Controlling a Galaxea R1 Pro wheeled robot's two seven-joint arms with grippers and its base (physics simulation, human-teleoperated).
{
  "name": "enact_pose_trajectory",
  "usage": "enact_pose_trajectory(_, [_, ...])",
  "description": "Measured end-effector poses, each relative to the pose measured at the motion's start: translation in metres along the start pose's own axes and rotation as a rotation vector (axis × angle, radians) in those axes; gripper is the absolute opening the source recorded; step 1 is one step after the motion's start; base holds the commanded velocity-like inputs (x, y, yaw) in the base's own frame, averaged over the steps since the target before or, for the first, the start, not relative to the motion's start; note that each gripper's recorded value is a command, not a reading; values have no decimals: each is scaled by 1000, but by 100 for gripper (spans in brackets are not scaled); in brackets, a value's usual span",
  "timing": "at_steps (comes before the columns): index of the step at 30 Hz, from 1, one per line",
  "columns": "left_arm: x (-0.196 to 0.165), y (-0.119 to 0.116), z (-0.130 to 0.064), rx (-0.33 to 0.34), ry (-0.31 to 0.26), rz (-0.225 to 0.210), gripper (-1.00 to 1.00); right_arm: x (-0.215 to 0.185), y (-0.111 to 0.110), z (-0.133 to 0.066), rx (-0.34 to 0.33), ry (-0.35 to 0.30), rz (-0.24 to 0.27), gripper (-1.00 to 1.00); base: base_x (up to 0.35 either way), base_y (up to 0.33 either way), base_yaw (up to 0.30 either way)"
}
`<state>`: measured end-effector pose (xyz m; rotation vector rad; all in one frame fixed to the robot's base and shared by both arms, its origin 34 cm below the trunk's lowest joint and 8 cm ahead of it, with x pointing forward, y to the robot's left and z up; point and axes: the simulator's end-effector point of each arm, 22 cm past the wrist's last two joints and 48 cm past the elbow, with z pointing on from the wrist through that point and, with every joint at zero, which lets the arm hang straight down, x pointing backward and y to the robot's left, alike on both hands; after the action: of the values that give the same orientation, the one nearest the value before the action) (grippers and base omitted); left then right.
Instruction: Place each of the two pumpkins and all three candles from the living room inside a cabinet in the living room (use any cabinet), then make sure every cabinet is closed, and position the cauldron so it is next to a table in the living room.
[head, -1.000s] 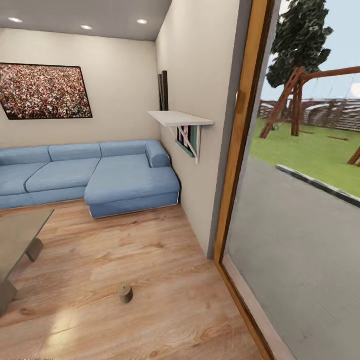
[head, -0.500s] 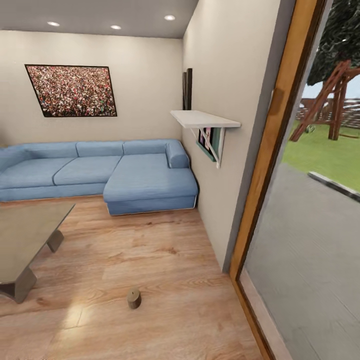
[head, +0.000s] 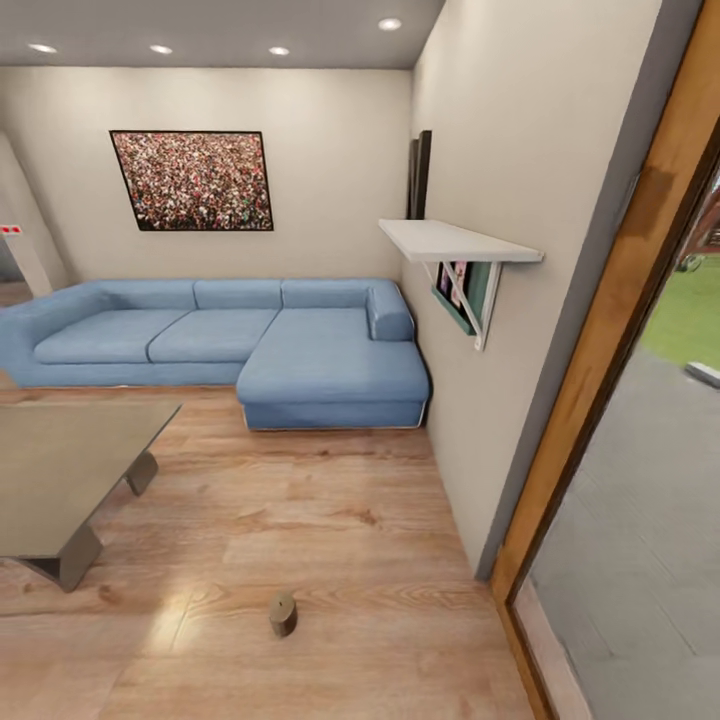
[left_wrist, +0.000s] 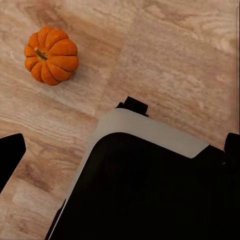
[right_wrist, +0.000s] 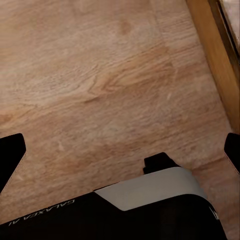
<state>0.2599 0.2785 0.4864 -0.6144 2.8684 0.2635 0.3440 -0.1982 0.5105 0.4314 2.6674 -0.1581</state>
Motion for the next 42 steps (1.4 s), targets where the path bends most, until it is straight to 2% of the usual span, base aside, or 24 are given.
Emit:
enact_pose_trajectory(17, [0, 0, 0, 0, 0, 1, 100, 0, 0, 0, 0, 0, 0, 100, 298, -44, 4])
enact_pose_trajectory(25, [0, 0, 0, 0, 0, 0, 100, 0, 0, 0, 0, 0, -1, 100, 329, 0, 211])
enact_pose_trajectory(32, [0, 0, 0, 0, 0, 1, 100, 0, 0, 0, -2, 0, -1, 100, 330, 0, 36])
enact_pose_trajectory(42, [0, 0, 0, 0, 0, 1, 100, 20, -6, -5, 2, 21, -12, 100, 330, 0, 1])
